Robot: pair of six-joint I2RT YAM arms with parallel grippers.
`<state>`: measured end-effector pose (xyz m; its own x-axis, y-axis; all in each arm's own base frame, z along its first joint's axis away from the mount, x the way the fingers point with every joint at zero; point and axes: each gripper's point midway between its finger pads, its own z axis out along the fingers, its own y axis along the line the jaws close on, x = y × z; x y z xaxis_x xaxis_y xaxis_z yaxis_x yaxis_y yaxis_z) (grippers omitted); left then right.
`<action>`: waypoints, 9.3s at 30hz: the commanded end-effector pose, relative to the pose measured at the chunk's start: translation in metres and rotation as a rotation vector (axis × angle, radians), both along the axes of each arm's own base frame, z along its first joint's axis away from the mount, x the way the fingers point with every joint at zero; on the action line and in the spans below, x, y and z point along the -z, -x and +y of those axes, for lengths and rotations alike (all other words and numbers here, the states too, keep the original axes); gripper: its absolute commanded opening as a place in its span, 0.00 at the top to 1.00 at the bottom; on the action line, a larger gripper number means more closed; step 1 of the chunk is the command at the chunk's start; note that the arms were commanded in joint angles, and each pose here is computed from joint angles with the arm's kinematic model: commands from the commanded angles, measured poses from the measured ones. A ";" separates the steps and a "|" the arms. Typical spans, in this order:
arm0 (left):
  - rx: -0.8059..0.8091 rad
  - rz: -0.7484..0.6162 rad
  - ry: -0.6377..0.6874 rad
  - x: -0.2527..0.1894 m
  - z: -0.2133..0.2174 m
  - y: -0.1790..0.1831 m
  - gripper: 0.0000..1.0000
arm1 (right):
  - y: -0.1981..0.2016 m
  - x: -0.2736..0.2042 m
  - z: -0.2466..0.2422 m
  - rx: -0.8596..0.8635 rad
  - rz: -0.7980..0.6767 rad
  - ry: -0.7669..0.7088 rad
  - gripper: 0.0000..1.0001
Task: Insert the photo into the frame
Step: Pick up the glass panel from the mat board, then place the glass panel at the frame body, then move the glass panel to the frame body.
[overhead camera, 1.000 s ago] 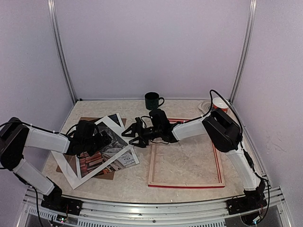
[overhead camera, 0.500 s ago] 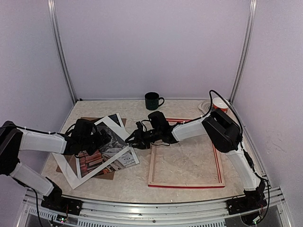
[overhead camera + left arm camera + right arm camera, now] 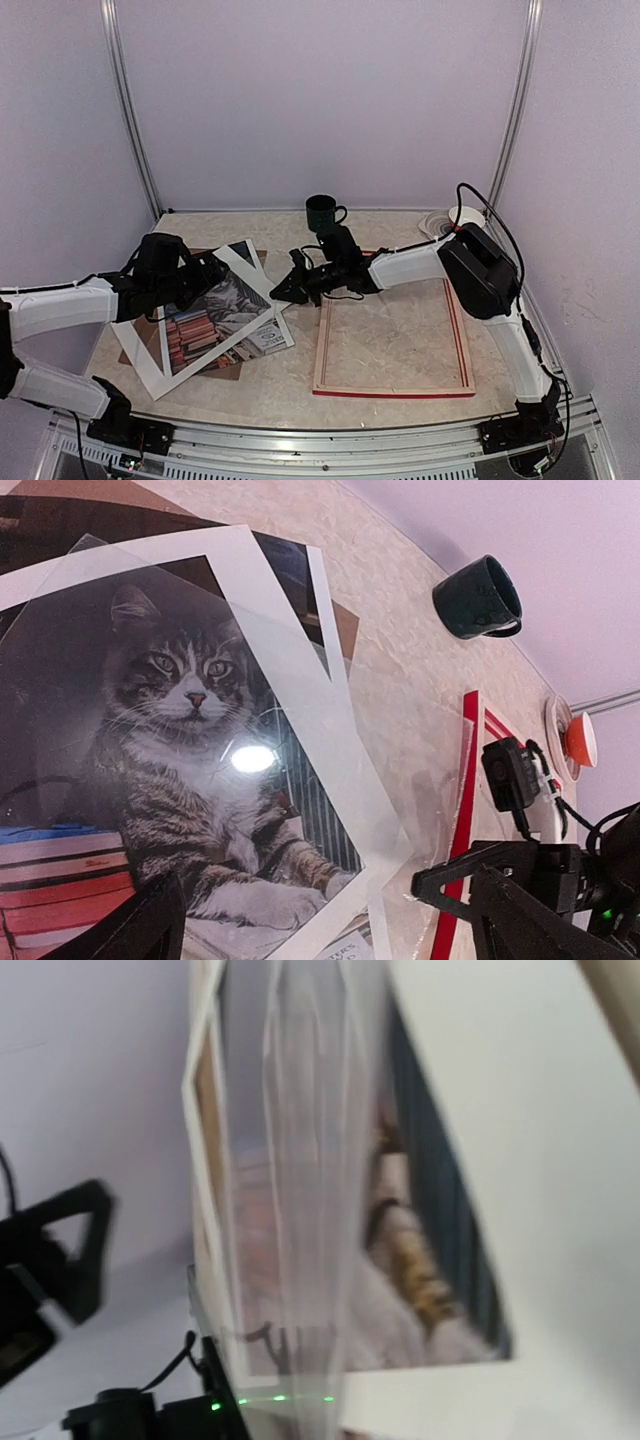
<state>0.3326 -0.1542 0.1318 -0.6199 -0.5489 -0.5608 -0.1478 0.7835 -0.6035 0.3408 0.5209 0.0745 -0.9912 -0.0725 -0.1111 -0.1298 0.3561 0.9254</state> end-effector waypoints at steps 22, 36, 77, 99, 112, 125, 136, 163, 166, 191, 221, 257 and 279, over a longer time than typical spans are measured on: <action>0.076 0.035 -0.052 0.005 -0.017 -0.012 0.02 | -0.008 -0.080 -0.185 -0.040 -0.160 0.145 1.00; 0.092 0.073 -0.108 0.030 -0.035 -0.016 0.02 | -0.012 -0.061 -0.278 0.015 -0.151 0.265 1.00; 0.267 0.123 -0.112 0.081 -0.135 -0.017 0.05 | -0.033 -0.003 -0.317 0.090 -0.075 0.342 0.73; 0.324 0.140 -0.094 0.088 -0.154 -0.004 0.05 | -0.003 0.000 -0.313 0.239 0.004 0.175 0.48; 0.326 0.142 -0.085 0.089 -0.155 -0.003 0.05 | 0.016 0.023 -0.323 0.272 0.045 0.234 0.46; 0.329 0.123 -0.063 0.080 -0.154 0.000 0.14 | 0.036 0.028 -0.310 0.318 0.081 0.212 0.45; 0.337 0.119 -0.054 0.079 -0.155 0.001 0.16 | 0.049 0.033 -0.288 0.329 0.135 0.174 0.44; 0.369 0.125 -0.045 0.082 -0.161 0.003 0.23 | 0.061 0.015 -0.269 0.336 0.065 -0.085 0.71; 0.372 0.128 -0.042 0.084 -0.162 0.004 0.23 | 0.058 0.013 -0.269 0.335 0.058 -0.070 0.75; 0.396 0.137 -0.029 0.088 -0.166 0.009 0.23 | 0.031 -0.001 -0.295 0.256 0.006 0.177 0.96; 0.401 0.141 -0.029 0.092 -0.164 0.012 0.22 | 0.016 0.009 -0.356 0.275 -0.085 0.305 0.93; 0.410 0.144 -0.021 0.092 -0.168 0.011 0.22 | 0.012 0.021 -0.380 0.267 -0.086 0.357 0.88; 0.414 0.143 -0.025 0.090 -0.168 0.011 0.22 | 0.016 0.017 -0.386 0.275 -0.116 0.396 0.86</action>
